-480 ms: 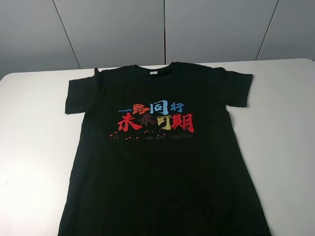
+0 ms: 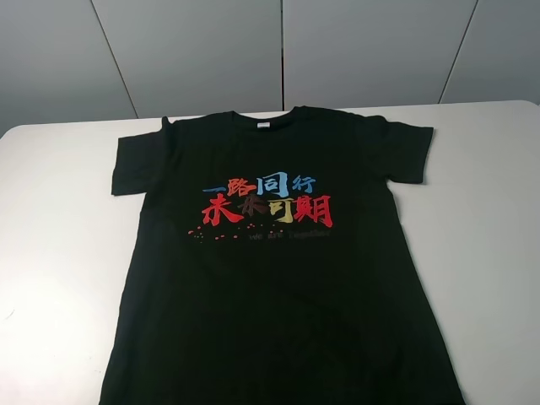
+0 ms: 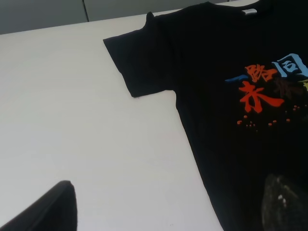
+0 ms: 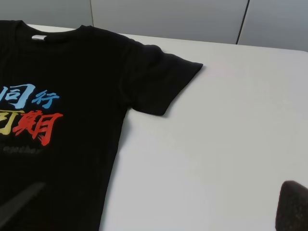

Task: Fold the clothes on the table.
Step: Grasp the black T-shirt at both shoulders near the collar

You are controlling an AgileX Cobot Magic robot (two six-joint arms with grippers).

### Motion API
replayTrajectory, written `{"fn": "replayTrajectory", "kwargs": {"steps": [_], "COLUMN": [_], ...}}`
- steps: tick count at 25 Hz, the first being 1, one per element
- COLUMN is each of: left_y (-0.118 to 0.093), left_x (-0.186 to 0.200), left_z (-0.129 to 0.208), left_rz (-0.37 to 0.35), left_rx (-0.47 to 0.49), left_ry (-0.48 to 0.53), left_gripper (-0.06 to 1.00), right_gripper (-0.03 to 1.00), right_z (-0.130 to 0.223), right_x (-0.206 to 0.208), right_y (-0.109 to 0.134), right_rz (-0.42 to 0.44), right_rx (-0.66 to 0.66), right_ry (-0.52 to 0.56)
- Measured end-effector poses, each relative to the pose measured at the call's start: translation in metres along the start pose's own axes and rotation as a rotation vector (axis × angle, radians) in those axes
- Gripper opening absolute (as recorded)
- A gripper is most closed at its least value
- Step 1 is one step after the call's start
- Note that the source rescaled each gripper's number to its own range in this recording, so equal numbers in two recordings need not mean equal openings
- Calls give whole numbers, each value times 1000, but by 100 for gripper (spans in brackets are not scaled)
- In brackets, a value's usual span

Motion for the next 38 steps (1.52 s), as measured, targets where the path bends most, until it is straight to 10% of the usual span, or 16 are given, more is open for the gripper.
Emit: {"fn": "replayTrajectory", "kwargs": {"steps": [38], "left_y": [0], "left_x": [0], "left_z": [-2], "left_rz": [2], "left_rx": [1], "left_ry": [4], "left_gripper": [100], "right_gripper": [100], "right_z": [0], "right_x": [0], "right_y": [8], "right_rz": [-47], "right_rx": [-24], "right_ry": [-2]}}
Point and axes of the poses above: a point on each arm's last joint axis where the gripper is mounted, x pointing back along that axis away from the gripper, y along the wrist's bending axis when the last joint is at zero, z = x × y, the point moved 8 cm from there along -x, pointing out along that axis toward the gripper, and after that the axes turned 9 degrees about -x, right-handed, at the moved point
